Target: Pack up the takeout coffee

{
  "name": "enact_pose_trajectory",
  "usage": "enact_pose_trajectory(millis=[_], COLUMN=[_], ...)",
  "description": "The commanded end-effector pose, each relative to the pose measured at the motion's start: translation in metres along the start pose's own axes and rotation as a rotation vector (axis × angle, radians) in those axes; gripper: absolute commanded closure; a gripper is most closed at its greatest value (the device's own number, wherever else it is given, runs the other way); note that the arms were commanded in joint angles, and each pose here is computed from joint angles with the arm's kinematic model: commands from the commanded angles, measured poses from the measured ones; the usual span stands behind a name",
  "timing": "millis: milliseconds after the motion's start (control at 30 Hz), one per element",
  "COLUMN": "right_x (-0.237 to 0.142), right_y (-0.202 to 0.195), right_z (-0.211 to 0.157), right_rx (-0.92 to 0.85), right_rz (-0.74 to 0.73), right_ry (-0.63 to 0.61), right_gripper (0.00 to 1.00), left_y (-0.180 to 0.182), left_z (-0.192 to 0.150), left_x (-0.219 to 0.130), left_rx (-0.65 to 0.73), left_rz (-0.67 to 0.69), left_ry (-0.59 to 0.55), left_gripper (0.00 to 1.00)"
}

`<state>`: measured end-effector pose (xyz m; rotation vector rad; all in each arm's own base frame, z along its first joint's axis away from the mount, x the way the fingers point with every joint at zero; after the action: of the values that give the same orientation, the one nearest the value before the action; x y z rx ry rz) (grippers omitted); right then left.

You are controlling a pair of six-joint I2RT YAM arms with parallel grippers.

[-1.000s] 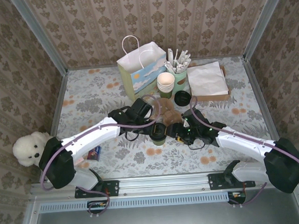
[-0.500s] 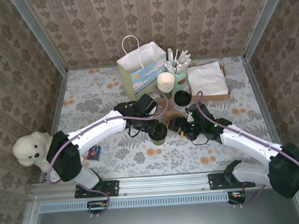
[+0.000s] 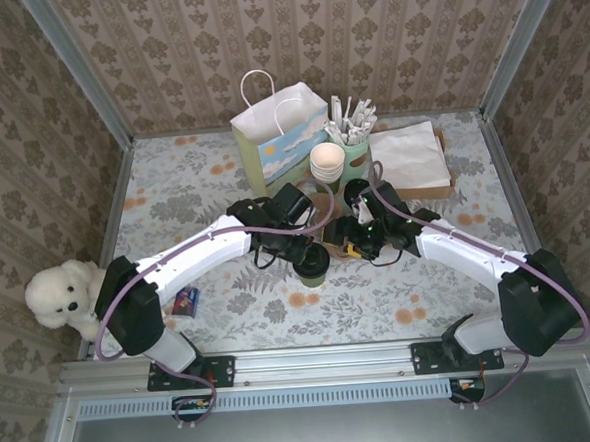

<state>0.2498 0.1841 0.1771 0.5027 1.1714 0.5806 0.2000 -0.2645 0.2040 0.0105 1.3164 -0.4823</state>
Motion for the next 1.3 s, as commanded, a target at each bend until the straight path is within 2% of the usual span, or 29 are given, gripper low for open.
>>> enact_pose_trajectory(millis=[0,367,700,900,1033,1267], right_x=[0.007,0.027,0.039,0.018,0.000,0.016], right_y=[-0.002,-0.022,-0.044,-0.014,0.003,-0.001], right_z=[-0.005,-0.029,-0.049,-0.021,-0.010,-0.012], right_rx=[-0.003,0.060,0.111,0.040,-0.038,0.004], right_rz=[-0.003,-0.052,-0.155,-0.103,-0.067,-0.063], right_ry=[0.073,0.131,0.157,0.047,-0.039,0.064], right_gripper=[0.25,0.21,0.21,0.21,0.19,0.14], left_y=[0.013,0.018,0.039,0.033,0.027,0.024], left_z=[-0.021,-0.032,-0.071,-0.053,-0.045,-0.040], left_x=[0.025,0.038,0.073,0.052,0.042,0.036], left_rx=[-0.011,-0.064,-0.209,-0.164,-0.156,-0.121], left_rz=[0.083,0.074,0.074,0.108,0.080,0.073], left_ry=[0.140,0.174,0.272,0.211,0.179,0.152], left_gripper=[1.00,1.00,1.00,1.00,1.00,1.00])
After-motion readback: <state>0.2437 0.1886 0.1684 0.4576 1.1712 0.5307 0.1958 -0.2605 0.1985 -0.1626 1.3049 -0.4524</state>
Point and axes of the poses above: each hand's point on the last joint's axis, 136 mm out from that joint toward the fingers, its own x axis out along the fingers, its own y axis along the line the jaws close on, z = x × y, the point moved 8 cm from there along -x, back along the fingers, and after that the axes turned 15 degrees about -x, right-handed, at the moved point
